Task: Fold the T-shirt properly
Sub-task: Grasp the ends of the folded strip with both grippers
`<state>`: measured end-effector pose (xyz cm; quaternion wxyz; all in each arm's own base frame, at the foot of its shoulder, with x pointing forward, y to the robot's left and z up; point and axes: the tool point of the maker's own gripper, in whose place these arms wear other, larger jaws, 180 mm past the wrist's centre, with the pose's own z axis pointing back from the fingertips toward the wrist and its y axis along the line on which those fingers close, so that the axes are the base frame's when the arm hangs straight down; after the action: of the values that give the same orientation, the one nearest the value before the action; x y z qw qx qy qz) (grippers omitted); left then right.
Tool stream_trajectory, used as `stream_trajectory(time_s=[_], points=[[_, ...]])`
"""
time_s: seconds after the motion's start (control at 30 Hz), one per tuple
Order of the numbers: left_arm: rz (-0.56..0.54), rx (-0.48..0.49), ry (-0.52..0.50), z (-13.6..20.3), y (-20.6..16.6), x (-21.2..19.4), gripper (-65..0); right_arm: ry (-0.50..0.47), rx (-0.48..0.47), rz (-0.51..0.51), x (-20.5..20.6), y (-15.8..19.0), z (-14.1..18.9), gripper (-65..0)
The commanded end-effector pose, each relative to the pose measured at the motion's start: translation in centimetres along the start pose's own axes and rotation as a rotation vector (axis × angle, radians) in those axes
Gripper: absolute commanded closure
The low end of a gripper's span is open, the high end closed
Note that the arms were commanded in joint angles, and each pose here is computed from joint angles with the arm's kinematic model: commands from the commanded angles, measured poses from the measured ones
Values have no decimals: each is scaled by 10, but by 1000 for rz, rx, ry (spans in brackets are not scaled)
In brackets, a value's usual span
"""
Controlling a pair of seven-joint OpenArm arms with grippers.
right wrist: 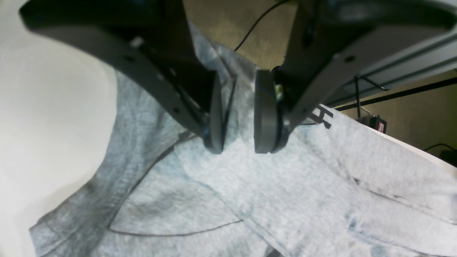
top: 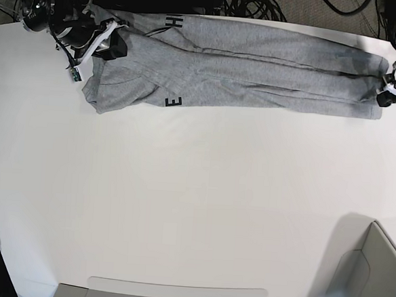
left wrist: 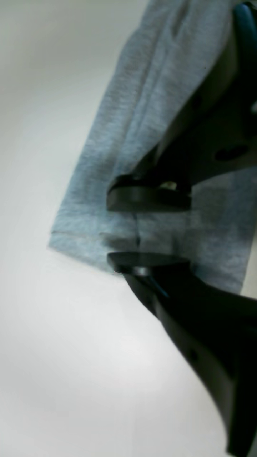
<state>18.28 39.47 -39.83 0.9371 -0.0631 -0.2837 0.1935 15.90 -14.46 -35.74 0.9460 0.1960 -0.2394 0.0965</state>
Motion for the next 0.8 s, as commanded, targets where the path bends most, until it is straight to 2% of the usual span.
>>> stream_trajectory(time_s=[0.0, 0.13, 0.27, 0.43, 0.6, 0.67, 0.73, 0.77], points=[[-4, 23, 5, 1, 10, 2, -197, -25, 8, 16, 7, 2, 3, -156], [-4, 33, 18, -14, 13, -9, -196, -25, 8, 16, 7, 2, 3, -156], [-53, 88, 41, -15, 24, -15, -196, -25, 8, 16, 7, 2, 3, -156], [-71, 98, 71, -17, 25, -23, -196, -25, 8, 16, 7, 2, 3, -156], [-134, 33, 161, -30, 0, -52, -195, -27, 8, 17, 8, 2, 3, -156], [-184, -26, 202, -34, -14, -66, -191, -27, 8, 17, 8, 2, 3, -156], [-207, -79, 225, -37, -27, -77, -163, -27, 8, 17, 8, 2, 3, -156], [-201, -91, 235, -39, -32, -80, -127, -28, 8, 18, 8, 2, 4, -156]])
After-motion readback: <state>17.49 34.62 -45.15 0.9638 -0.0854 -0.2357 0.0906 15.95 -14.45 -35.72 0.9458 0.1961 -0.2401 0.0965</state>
